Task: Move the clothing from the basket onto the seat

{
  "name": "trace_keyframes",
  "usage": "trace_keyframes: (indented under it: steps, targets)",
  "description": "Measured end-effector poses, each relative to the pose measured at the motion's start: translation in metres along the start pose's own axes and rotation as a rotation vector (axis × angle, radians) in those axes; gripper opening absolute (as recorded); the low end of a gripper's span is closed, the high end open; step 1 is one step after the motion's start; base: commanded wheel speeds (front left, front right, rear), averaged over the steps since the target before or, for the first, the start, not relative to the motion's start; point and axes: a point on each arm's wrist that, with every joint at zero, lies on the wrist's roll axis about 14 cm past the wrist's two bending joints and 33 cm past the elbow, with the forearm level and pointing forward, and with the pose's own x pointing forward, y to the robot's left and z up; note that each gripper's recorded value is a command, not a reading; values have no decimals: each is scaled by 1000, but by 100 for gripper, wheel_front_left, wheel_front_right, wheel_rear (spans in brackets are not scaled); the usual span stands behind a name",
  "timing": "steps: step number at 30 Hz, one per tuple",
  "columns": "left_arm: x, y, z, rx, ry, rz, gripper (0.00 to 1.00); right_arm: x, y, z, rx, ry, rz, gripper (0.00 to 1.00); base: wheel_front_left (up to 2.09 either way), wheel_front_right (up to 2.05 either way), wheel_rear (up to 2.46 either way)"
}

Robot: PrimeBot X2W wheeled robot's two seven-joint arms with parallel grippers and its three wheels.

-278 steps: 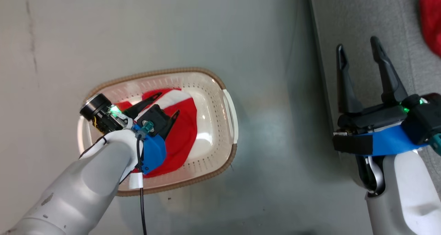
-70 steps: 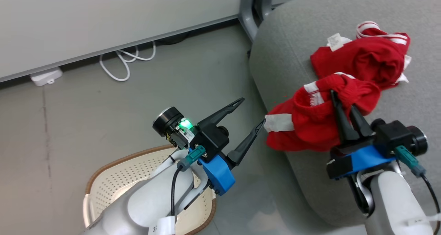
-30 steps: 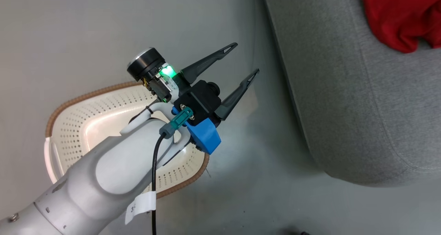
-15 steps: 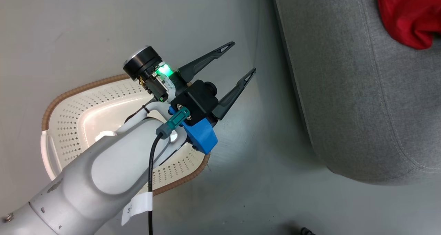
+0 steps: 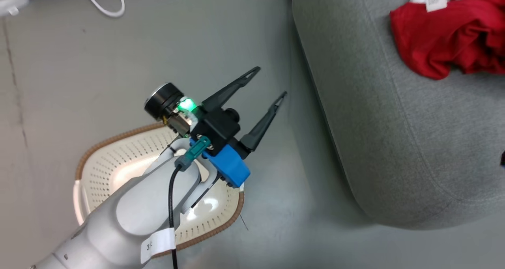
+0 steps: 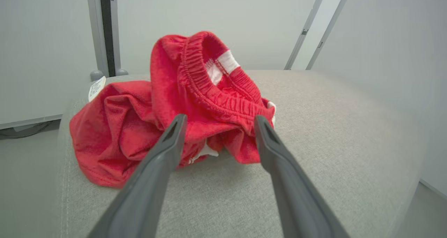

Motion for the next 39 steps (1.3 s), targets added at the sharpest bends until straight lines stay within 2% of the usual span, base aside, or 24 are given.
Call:
trace_keyframes:
  steps: [10,16,24,32,39]
  targets:
    - [-45,30,53,19,-79,249,100,-36,58,63,76,-183,202,100,0,0,0]
    - [-99,58,69,29,-108,447,100,-58,116,97,150,-274,366,100,0,0,0]
    - [-181,81,82,38,-148,705,100,-95,176,121,223,-324,553,100,0,0,0]
    - [-255,80,86,40,-184,894,100,-127,196,120,255,-311,637,100,0,0,0]
    - [-295,66,76,26,-186,993,100,-142,193,106,267,-270,643,100,0,0,0]
